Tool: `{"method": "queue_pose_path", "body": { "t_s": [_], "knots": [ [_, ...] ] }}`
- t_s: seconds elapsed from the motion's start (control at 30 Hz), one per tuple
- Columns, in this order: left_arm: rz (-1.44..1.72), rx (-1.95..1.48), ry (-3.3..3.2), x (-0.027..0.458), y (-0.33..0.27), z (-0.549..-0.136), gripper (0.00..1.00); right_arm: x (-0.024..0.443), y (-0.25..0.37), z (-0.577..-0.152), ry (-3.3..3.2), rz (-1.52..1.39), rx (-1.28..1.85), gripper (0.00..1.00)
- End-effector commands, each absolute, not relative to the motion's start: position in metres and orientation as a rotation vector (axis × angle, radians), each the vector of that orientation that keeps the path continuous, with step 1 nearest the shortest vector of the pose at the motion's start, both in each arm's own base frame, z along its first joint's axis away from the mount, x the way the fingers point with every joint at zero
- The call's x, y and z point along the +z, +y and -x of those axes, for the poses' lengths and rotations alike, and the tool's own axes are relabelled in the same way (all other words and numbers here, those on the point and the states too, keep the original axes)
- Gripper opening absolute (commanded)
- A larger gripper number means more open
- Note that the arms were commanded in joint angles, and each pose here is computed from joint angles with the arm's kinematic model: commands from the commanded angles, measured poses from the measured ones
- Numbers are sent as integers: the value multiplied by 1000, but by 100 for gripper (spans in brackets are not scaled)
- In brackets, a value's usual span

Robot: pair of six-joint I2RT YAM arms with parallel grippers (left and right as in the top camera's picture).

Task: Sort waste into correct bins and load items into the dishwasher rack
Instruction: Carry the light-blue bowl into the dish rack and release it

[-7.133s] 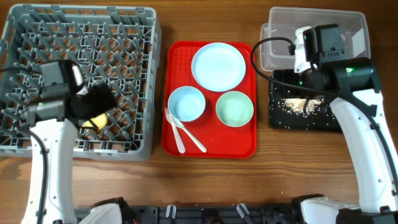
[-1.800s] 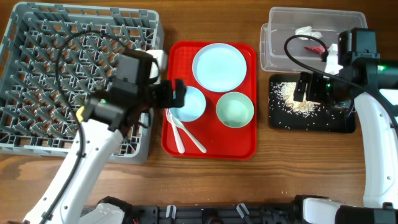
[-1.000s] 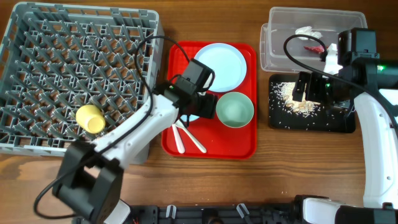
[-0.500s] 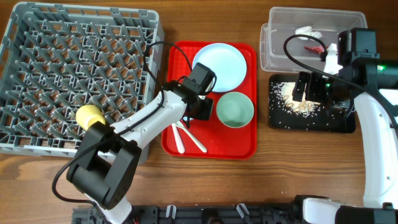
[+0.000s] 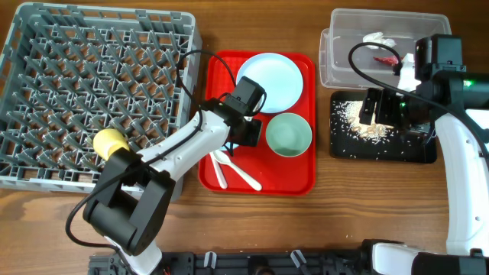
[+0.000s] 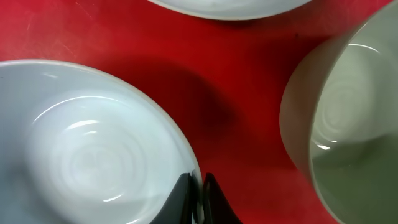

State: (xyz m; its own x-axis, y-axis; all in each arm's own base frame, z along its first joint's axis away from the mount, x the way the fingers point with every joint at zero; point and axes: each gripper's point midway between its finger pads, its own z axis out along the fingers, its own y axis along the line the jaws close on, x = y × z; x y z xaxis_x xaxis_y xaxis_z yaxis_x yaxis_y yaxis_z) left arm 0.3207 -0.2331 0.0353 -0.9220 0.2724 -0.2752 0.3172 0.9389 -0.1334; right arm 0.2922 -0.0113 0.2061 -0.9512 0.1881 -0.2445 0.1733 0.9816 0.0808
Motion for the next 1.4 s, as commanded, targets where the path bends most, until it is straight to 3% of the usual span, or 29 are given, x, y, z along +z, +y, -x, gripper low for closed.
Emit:
{"method": "queue_pose_path", "body": {
  "t_s": [0.0,0.33,0.6,1.03,1.37],
  "knots": [
    [-448,-251,2852,30,-235,-320,4,218,-9,-294,2834,-263,109,100],
    [-446,-393,2703,115,-238,-331,4,218,-9,-294,2834,-262,109,100],
    [-285,-600,2555,196,-186,-359,4,218,-9,-294,2834,-262,109,100],
    [54,-1082,2236,261,-46,-396,4,218,-9,-294,2834,-262,109,100],
    [165,-1248,2086,262,16,-405,4,218,-9,-294,2833,-262,109,100]
  ]
}}
